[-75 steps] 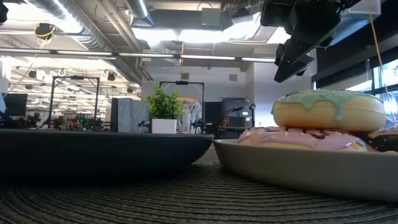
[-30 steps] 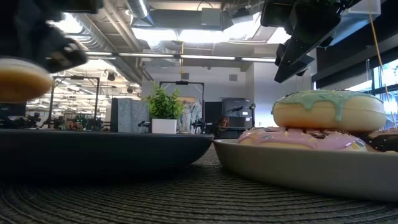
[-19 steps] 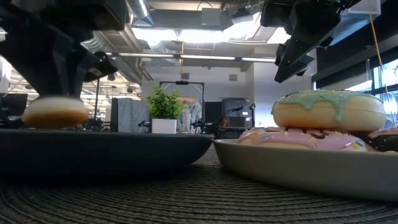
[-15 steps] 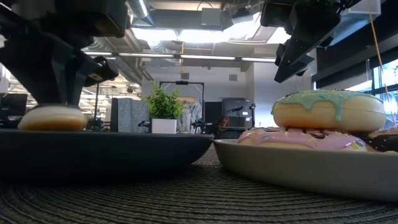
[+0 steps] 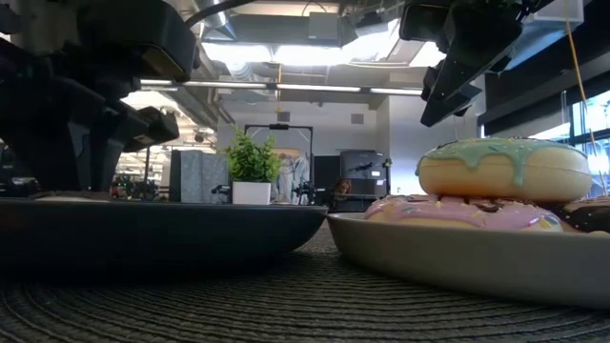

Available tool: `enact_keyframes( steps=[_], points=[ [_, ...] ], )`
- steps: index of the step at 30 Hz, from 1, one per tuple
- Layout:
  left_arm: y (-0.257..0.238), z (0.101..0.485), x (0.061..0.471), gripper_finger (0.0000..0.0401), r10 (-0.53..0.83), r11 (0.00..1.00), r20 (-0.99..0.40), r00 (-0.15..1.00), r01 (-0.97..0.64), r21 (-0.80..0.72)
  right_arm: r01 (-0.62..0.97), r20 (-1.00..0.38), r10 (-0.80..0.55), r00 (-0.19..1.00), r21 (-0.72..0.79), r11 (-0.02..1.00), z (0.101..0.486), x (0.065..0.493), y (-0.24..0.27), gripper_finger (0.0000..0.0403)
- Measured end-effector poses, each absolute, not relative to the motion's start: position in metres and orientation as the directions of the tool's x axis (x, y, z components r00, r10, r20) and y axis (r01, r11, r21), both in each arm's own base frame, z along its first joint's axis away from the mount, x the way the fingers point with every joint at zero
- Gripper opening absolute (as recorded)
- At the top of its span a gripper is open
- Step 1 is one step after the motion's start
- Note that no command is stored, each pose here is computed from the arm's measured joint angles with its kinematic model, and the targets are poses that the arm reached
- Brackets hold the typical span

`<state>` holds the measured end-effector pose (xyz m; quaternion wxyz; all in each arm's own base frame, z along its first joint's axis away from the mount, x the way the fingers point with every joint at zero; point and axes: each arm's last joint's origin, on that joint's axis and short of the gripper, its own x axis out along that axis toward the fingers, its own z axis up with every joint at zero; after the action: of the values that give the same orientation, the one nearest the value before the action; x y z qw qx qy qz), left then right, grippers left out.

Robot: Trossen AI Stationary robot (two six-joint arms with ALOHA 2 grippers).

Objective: Pick & Place donuts
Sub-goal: Put the small black donut on the black plate

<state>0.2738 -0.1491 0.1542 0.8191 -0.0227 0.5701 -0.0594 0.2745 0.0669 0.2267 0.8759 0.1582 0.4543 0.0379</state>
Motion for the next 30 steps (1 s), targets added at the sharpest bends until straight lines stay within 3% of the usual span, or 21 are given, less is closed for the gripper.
enact_keyframes(
  steps=[19, 30],
  points=[
    [-0.1496, 0.1552, 0.2762, 0.0041, -0.131, 0.991, -0.921, 0.366, 0.062, -0.117, 0.075, -0.784, 0.210, 0.584, 0.310, 0.948, 0.2267, 0.2745, 0.0669, 0.0192],
    [-0.1497, 0.1552, 0.2762, 0.0091, -0.133, 0.991, -0.921, 0.366, 0.057, -0.120, 0.074, -0.784, 0.210, 0.584, 0.310, 0.948, 0.2267, 0.2745, 0.0669, 0.0192]
  ],
)
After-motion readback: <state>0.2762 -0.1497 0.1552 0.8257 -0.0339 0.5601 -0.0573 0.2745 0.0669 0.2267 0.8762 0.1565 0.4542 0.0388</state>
